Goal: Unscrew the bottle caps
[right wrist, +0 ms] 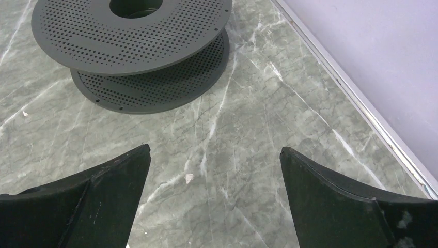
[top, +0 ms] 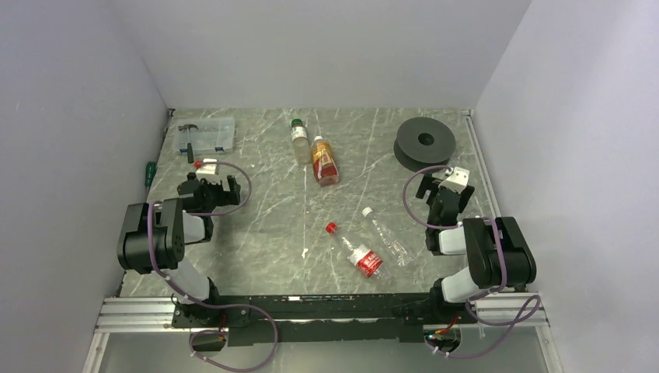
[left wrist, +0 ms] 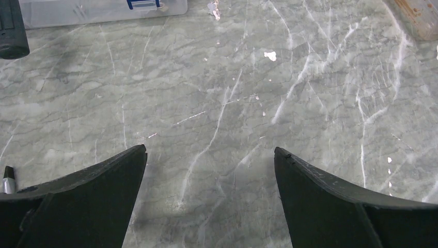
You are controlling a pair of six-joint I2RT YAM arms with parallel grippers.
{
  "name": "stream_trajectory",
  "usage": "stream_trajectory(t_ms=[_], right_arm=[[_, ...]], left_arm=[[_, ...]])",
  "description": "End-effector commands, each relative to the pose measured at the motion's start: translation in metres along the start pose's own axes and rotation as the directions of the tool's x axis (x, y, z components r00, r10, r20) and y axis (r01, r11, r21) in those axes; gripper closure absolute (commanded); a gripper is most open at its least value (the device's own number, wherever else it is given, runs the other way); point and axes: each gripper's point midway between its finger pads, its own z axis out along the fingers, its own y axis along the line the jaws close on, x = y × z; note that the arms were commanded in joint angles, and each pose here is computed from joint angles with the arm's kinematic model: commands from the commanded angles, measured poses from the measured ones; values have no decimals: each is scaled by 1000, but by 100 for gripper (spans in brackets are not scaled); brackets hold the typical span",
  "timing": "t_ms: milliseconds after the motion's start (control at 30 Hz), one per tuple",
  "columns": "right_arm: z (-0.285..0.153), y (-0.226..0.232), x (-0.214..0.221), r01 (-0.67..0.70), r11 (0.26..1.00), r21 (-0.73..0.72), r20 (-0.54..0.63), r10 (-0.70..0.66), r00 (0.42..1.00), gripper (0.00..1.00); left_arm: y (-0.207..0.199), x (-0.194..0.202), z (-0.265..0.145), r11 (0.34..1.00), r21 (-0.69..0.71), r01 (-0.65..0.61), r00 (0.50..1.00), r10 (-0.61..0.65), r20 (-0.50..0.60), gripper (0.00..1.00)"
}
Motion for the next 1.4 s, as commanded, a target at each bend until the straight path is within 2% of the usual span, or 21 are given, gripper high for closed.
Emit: stream_trajectory(t_ms=[0, 300, 400, 433, 500, 633, 733, 867, 900, 1033, 1133, 1267, 1367], right_arm=[[2, 3, -19, -32, 999, -11, 63, 33, 997, 0], [3, 4, -26, -31, 999, -9, 83, 32, 996, 0], [17, 12, -41, -3, 1000, 8, -5, 3, 1000, 0], [20, 13, -31, 15, 1000, 28, -125, -11, 992, 0], [32, 22, -42, 5, 999, 34, -222, 2, 975, 0], [37, 57, -79, -216, 975, -53, -214, 200, 956, 0], [28, 90, -102, -459, 878, -137, -272, 413, 869, 0], [10, 141, -114, -444, 795, -414, -354, 310, 883, 0], [7, 149, -116, -434, 788, -437, -355, 292, 888, 0], [-3, 173, -113, -271, 871, -411, -333, 134, 933, 0], [-19, 193, -117, -178, 895, -408, -294, 56, 954, 3], [-35, 201, -126, -159, 904, -397, -262, 54, 964, 2], [-51, 203, -125, -136, 906, -401, -264, 28, 964, 1]], left_arm=[[-1, -13, 2, 1000, 4, -19, 999, 19, 45, 1], [-3, -17, 2, 1000, 20, -21, 998, 20, 58, 1], [0, -29, 0, 999, 37, 31, 999, -30, -35, 1], [3, -47, 6, 999, 41, 28, 997, -25, -73, 1], [6, -58, 9, 998, 41, 48, 981, -39, -192, 1], [1, -74, 4, 991, 54, 122, 940, -98, -326, 1], [-8, -91, -3, 982, 83, 168, 922, -126, -367, 1], [-28, -111, -6, 955, 143, 259, 876, -170, -451, 1], [-34, -116, -3, 946, 150, 286, 859, -184, -478, 1], [-58, -131, 18, 946, 180, 271, 835, -138, -533, 1], [-75, -128, 43, 953, 170, 250, 816, -113, -567, 1], [-114, -127, 79, 952, 192, 238, 801, -81, -594, 1], [-140, -128, 106, 956, 198, 214, 811, -61, -581, 1]])
